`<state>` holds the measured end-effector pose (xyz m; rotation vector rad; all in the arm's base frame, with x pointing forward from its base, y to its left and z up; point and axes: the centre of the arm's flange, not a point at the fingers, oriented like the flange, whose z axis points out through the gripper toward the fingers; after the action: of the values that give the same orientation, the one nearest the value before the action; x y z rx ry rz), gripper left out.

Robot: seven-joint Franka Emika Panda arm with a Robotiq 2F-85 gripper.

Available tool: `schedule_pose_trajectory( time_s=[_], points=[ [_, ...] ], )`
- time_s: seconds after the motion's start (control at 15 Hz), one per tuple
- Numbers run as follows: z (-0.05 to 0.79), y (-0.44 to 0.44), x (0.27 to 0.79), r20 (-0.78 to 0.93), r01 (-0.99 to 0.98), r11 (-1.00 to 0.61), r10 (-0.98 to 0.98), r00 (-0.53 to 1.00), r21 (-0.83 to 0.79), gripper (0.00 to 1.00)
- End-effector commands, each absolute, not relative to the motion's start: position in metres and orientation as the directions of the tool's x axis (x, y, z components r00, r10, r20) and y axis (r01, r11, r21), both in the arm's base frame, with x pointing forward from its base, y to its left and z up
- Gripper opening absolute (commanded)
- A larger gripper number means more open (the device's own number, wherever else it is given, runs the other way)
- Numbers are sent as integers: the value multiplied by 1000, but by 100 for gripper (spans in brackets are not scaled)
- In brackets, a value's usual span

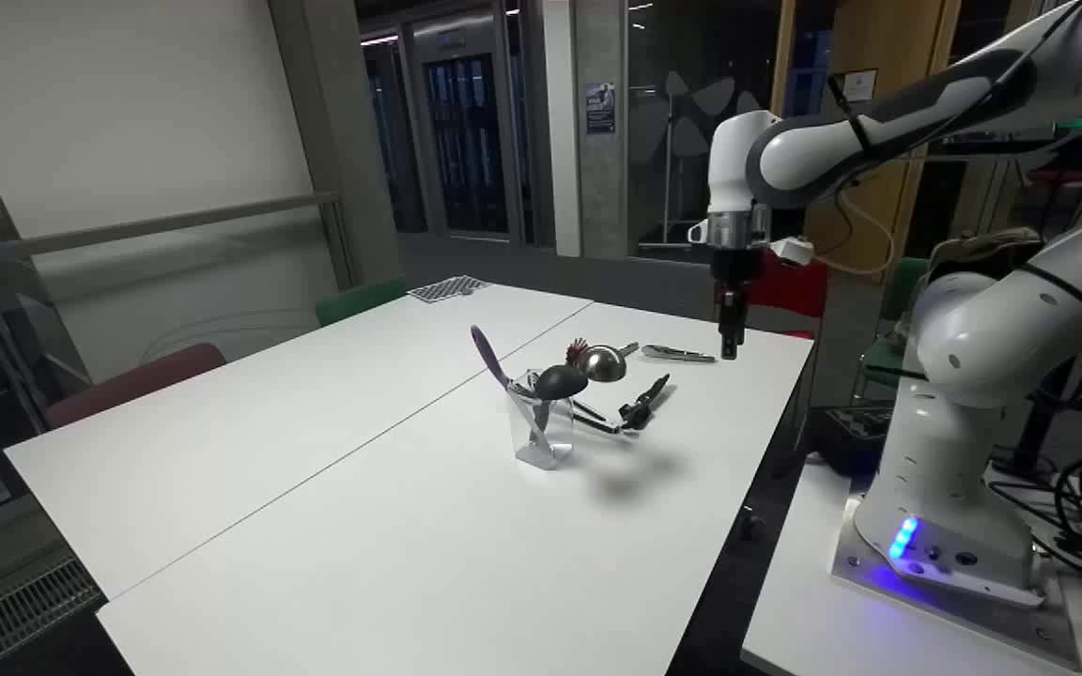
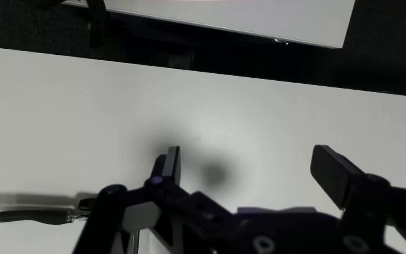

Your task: Put the can opener inside the container

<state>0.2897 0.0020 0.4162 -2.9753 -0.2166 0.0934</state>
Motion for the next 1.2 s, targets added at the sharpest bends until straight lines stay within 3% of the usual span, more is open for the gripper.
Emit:
schedule_pose_trajectory(
  time_s=[0.0, 0.13, 0.27, 0.6, 1.13],
  points=[
    [416, 2, 290, -51, 139, -977, 149, 988, -160, 100],
    [416, 2, 290, -52, 139, -977, 149, 988, -160, 100],
    [428, -8, 310, -45, 27, -955, 42, 998, -295, 100],
    [459, -55, 360, -18, -163, -885, -172, 985, -436, 100],
    [448, -129, 381, -11, -460, -686, -551, 835, -563, 100]
  ],
)
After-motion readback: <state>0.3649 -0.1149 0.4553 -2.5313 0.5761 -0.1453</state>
